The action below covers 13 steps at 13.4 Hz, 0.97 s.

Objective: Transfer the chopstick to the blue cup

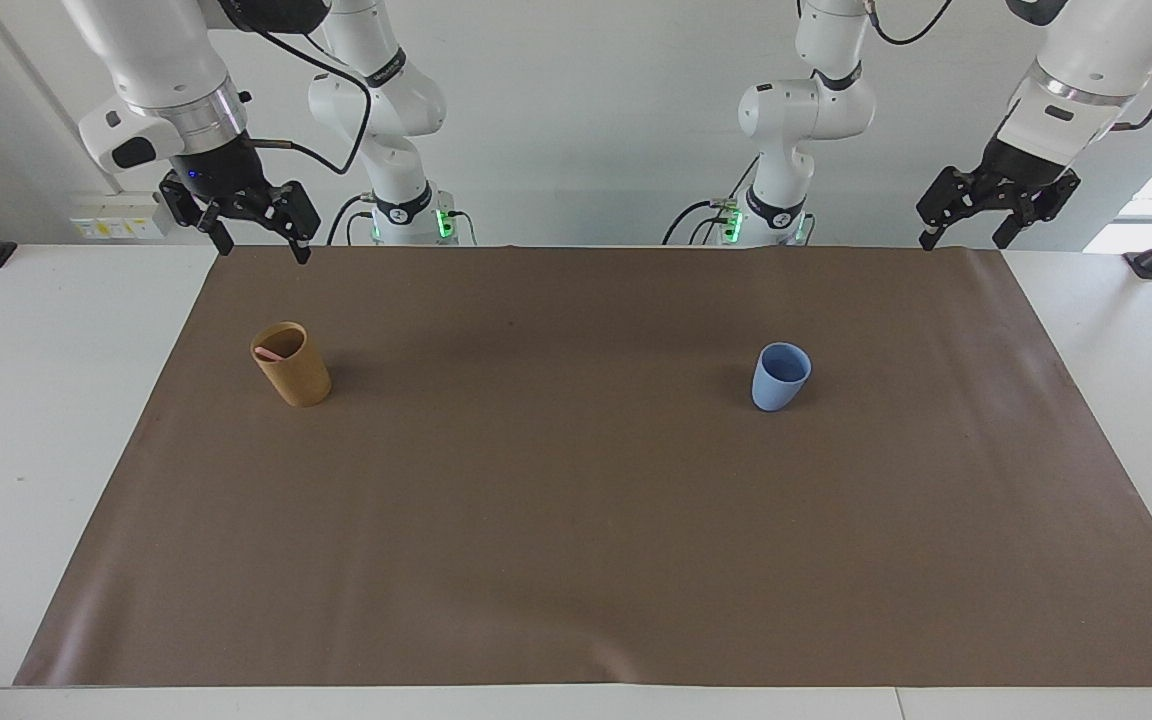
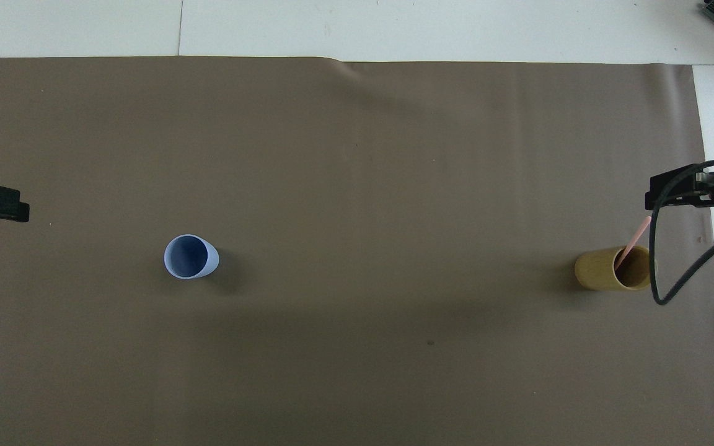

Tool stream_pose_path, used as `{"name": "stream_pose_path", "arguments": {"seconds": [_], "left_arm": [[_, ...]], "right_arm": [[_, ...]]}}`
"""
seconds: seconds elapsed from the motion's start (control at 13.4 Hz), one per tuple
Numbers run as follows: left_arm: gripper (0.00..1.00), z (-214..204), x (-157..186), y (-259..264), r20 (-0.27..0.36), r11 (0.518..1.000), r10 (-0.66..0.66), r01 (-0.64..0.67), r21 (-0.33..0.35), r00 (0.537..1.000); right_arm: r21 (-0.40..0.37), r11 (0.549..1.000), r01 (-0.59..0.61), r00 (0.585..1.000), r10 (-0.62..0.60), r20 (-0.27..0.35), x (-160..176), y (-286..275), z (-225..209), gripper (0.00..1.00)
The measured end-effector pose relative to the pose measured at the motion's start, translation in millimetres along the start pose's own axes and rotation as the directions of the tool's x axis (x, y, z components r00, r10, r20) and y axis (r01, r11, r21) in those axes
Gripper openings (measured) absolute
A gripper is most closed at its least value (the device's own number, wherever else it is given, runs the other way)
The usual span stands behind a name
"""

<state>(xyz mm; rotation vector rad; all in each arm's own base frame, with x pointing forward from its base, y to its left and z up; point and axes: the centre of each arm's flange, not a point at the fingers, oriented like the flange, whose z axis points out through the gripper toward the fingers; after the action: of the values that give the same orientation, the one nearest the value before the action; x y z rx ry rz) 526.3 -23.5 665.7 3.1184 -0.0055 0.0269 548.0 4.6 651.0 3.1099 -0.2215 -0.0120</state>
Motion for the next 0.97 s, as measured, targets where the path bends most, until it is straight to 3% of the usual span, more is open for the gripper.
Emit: {"name": "stream_pose_path", "arguments": {"seconds": [0.45,0.67,0.97], "left_arm": [[1.0,0.3,-0.5,0.1,0.004,1.0,0.001,-0.001,0.0,1.0],[1.0,6.7,-6.3,0.1,0.054,1.0,0.002,-0.002,0.002,0.999],[1.0,12.5,-6.6,-0.1,0.067,1.0,0.017,-0.018,0.002,0.998]], "right_arm": [[-0.003,1.0,0.0,1.0,0.0,0.016,-2.4,0.3,1.1,1.0],[-0.003,1.0,0.0,1.0,0.0,0.016,-2.5,0.3,0.9,1.0],[-0.003,1.0,0.0,1.0,0.0,0.015,-2.5,0.3,0.8,1.0]]}}
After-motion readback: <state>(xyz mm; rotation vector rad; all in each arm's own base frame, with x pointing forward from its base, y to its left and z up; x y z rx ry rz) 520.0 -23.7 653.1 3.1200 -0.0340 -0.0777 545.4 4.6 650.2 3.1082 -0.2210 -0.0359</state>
